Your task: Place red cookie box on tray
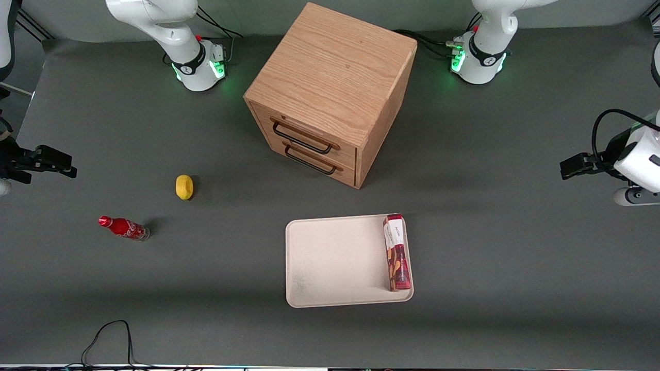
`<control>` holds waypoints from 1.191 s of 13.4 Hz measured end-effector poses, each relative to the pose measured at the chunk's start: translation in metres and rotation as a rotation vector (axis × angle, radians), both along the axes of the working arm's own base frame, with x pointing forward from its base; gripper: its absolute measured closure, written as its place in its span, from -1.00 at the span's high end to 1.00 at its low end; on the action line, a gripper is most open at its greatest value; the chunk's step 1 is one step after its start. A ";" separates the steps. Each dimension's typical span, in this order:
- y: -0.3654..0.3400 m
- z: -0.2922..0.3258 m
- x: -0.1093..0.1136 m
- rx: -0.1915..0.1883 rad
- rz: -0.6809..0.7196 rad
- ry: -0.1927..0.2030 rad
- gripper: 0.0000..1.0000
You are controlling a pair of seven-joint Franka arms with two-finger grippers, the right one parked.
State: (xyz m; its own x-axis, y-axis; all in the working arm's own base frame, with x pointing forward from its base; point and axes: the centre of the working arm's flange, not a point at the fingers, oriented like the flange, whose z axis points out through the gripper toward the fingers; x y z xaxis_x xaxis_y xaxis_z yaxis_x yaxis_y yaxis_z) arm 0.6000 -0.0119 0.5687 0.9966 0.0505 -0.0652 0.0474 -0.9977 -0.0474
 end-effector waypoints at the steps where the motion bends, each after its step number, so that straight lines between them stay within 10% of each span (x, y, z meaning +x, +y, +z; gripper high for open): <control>1: 0.000 0.001 0.000 -0.007 0.000 -0.004 1.00; 8: -0.005 0.032 -0.024 -0.003 -0.027 -0.101 1.00; 16: -0.008 0.040 -0.036 -0.062 -0.017 -0.040 1.00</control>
State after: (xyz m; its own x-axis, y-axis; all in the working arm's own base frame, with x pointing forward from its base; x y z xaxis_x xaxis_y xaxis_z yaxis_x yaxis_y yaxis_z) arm 0.5643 -0.0200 0.6088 0.9991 0.0311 -0.0274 0.0315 -0.9994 0.0159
